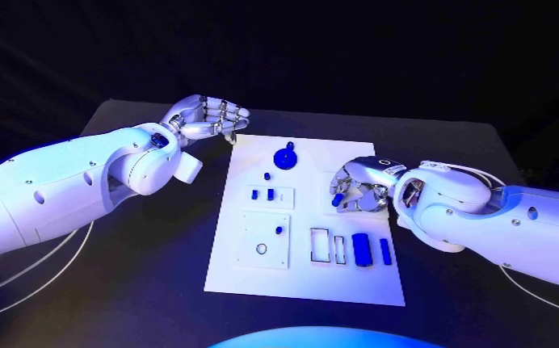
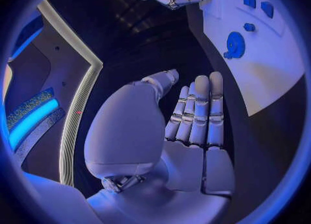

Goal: Assemble the parts on the task board

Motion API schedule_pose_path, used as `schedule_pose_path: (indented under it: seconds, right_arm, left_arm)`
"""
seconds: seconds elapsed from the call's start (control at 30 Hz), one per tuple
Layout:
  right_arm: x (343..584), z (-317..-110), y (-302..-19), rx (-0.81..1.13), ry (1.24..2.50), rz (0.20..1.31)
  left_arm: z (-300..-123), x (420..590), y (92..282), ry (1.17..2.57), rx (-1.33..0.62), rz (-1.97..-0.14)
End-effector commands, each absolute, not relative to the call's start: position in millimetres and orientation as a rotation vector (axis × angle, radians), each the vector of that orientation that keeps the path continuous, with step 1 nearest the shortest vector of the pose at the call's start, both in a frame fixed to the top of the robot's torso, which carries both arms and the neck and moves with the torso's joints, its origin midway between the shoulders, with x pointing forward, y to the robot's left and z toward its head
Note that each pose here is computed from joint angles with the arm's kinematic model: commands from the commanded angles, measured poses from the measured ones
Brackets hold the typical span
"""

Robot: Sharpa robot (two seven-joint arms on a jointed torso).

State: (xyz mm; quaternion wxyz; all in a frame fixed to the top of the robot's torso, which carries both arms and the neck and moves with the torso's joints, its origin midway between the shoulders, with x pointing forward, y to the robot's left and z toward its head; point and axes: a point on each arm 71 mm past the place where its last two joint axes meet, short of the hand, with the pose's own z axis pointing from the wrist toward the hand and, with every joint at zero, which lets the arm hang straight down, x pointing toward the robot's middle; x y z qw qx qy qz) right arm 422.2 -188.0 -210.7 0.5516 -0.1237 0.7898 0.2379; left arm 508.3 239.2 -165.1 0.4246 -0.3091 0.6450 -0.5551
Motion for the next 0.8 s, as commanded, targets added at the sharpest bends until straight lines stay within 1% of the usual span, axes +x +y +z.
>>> schedule_pose_path:
  seconds: [0.03,0.47,0.8]
  right_arm:
    - [421.5,-212.4,-187.4,-0.299,1.883,0.561]
    - [420.3,-211.5,-183.3,-0.288,1.853,0.582]
    - [422.6,-211.2,-186.0,-0.240,1.833,0.556]
  left_arm:
    - [-164.0,507.7,237.1,1.616,-0.762,-1.401]
    - [-164.5,507.7,237.9,1.622,-0.765,-1.398]
    - [-164.7,507.7,238.9,1.624,-0.768,-1.393]
